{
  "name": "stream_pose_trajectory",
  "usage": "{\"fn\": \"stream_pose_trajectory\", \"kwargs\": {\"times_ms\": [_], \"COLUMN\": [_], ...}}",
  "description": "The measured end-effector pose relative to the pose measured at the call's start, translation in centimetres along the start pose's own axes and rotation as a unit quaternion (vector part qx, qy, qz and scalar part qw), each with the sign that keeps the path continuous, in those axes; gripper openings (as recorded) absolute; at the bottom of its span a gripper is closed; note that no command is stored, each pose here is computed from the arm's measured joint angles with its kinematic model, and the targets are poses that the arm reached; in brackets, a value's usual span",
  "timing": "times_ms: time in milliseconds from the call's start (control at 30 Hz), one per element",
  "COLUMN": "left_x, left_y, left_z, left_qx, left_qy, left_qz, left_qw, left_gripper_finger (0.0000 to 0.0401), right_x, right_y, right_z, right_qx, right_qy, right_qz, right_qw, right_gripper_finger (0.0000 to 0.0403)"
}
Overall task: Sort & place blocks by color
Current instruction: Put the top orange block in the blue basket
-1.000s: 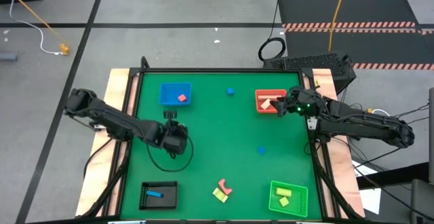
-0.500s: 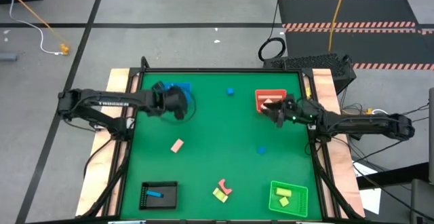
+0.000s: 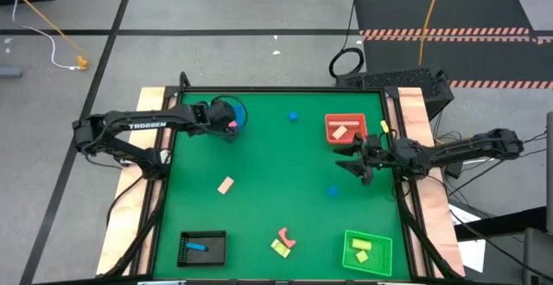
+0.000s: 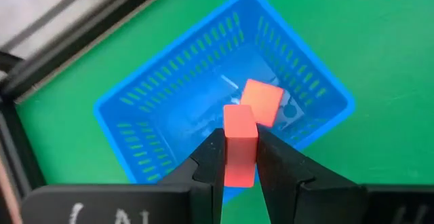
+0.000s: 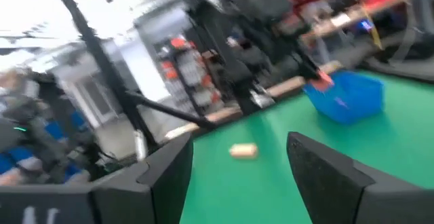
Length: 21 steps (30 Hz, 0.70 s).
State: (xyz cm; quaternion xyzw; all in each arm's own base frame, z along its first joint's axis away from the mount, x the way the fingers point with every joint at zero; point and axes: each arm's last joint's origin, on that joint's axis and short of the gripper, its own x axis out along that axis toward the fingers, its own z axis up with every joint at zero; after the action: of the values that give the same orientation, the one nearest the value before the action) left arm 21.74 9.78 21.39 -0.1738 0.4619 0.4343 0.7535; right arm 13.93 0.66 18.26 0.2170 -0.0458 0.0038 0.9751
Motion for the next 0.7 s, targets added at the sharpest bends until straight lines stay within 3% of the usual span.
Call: {"fn": "stream_pose_trajectory", "kwargs": {"times_ms": [233, 400, 467, 600, 700], "left_x": [0.8, 0.8, 0.8, 0.8, 0.7], "left_y": [-0.1, -0.2, -0.2, -0.3, -0.3], "left_z": [-0.6, -0.3, -0.3, -0.3, -0.4], "left_qx": [-0.011, -0.011, -0.012, -0.01, -0.008], "left_qy": [-0.01, -0.026, -0.027, -0.026, -0.022], "left_qz": [-0.004, -0.008, -0.008, -0.008, -0.007], "left_qw": [1.0, 1.0, 1.0, 1.0, 1.0], "left_gripper_finger": [0.0095, 0.0134, 0.0151, 0.0188, 0.0212], "right_x": [-0.2, -0.3, -0.2, 0.3, 1.3], "right_y": [1.0, 1.1, 1.0, 0.7, 1.2], "right_z": [1.6, 1.9, 1.7, 1.9, 3.1], "right_qx": [0.013, 0.042, 0.029, 0.001, -0.042], "right_qy": [-0.083, -0.097, -0.089, -0.073, -0.01], "right_qz": [0.046, 0.057, 0.044, -0.034, -0.087], "right_qw": [0.995, 0.993, 0.995, 0.997, 0.995], "right_gripper_finger": [0.0222, 0.0222, 0.0222, 0.0222, 0.0222]}}
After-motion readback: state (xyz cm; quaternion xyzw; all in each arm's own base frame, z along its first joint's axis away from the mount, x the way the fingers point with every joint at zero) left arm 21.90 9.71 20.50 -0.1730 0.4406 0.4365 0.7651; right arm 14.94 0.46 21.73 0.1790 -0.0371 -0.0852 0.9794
